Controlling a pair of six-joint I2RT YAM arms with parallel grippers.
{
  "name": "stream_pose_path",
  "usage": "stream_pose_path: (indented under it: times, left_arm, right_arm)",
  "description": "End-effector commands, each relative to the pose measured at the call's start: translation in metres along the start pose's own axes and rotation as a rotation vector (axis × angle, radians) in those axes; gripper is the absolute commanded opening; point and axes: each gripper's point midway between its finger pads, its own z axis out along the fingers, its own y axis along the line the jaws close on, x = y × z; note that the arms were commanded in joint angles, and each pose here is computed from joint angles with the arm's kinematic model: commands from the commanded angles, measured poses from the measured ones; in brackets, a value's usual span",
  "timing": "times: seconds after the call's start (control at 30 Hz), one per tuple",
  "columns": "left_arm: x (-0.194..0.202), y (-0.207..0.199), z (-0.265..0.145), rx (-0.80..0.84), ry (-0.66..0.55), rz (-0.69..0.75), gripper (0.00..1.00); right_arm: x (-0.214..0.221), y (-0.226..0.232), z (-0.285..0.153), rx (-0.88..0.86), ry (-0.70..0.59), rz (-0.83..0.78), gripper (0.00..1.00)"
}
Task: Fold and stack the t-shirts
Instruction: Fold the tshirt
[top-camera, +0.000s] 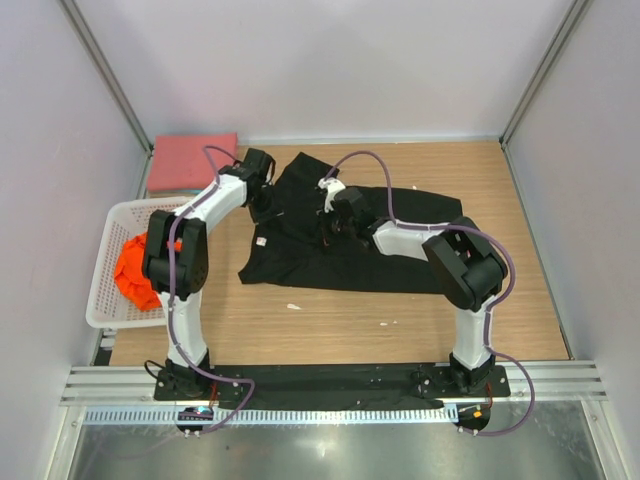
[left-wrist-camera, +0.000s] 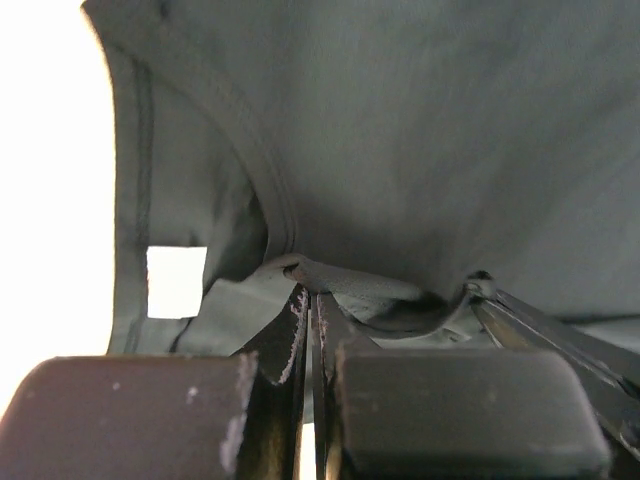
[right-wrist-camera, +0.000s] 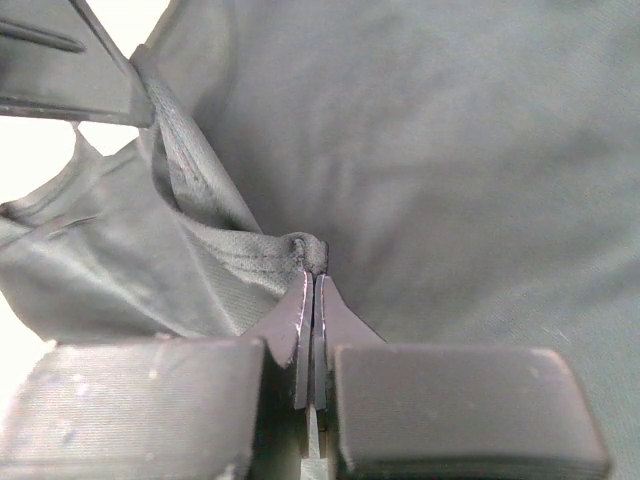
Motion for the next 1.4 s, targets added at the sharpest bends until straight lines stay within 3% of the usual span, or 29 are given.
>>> stream_pose_path:
  times: [0.0,0.27,1.03,1.2,1.37]
  left_arm:
    - [-0.01,-0.004,0.001,0.004,0.001,0.009,0.0]
    - [-0.018,-0.01,0.013,0.02,-0.001,0.01,0.0]
    - [-0.031,-0.008,0.026,-0.028,0.021,0.105,0.0]
    - [-0.05,-0.026,0.017,0.041,-0.043,0.129,0.0]
    - [-0.053,-0.047,0.021,0.145,-0.035,0.126,0.0]
  right_arm:
    - [-0.031,-0.005,-0.012,0.077,-0.149,0.042,0.01]
    - [-0.039,-0.015,-0.03,0.164,-0.274,0.116,0.01]
    - [-0.028,-0.031,-0.025,0.251,-0.257,0.17,0.01]
    - [-0.027,-0.038,-0.023,0.296,-0.243,0.193,0.01]
    - [-0.025,-0.04,-0.022,0.308,-0.244,0.227,0.01]
